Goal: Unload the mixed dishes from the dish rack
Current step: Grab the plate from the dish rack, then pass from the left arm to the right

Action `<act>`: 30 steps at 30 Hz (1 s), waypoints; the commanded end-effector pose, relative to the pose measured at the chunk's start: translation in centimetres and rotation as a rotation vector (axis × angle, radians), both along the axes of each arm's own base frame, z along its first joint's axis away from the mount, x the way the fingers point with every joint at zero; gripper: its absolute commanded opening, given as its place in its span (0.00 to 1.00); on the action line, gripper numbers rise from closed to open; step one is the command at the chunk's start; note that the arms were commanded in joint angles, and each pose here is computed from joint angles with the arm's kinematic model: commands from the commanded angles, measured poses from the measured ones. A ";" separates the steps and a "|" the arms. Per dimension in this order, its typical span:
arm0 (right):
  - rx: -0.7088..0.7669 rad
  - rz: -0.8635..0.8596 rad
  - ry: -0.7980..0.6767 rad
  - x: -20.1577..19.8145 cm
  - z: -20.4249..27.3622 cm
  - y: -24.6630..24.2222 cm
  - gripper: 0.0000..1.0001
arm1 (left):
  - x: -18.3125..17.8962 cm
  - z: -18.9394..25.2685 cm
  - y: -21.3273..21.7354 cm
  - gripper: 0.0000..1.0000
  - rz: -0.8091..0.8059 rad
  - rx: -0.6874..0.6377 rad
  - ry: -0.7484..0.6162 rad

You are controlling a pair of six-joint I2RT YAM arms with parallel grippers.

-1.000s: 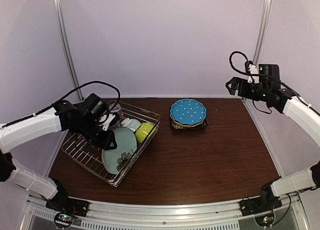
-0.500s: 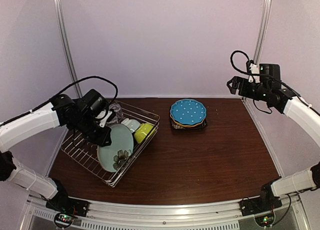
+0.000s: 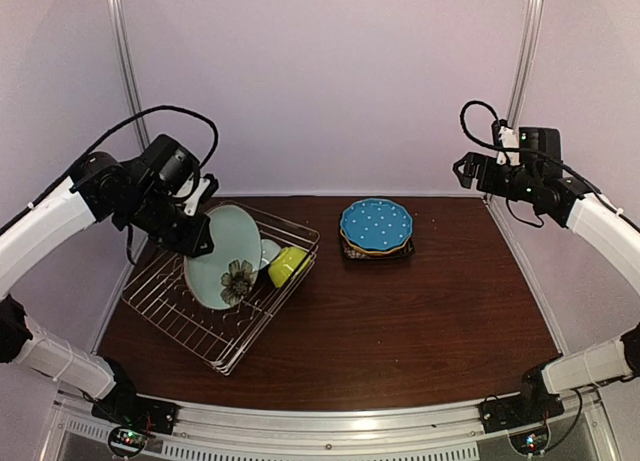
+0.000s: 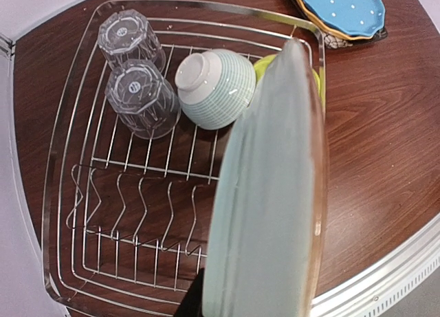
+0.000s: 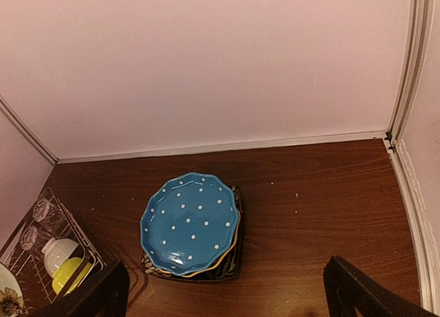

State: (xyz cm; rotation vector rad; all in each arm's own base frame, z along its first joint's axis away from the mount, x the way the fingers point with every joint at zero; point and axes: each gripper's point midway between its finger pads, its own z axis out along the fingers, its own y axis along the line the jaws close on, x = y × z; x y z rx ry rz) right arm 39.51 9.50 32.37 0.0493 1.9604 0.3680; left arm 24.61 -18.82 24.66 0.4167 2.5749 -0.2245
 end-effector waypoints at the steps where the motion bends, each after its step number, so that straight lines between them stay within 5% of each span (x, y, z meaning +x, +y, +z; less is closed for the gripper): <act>1: 0.027 0.089 -0.001 0.2 -0.2 1.6 1.00 | 1.1 4.8 -0.5 0.00 -0.001 -0.083 -0.130; 16: 0.376 0.497 0.049 -2.6 -2.0 11.2 1.00 | 1.6 14.3 -3.4 0.00 -0.101 -0.435 -0.418; 30: 0.443 0.792 0.069 -8.1 -2.2 22.9 0.93 | 1.6 17.0 -7.2 0.00 -0.211 -0.694 -0.494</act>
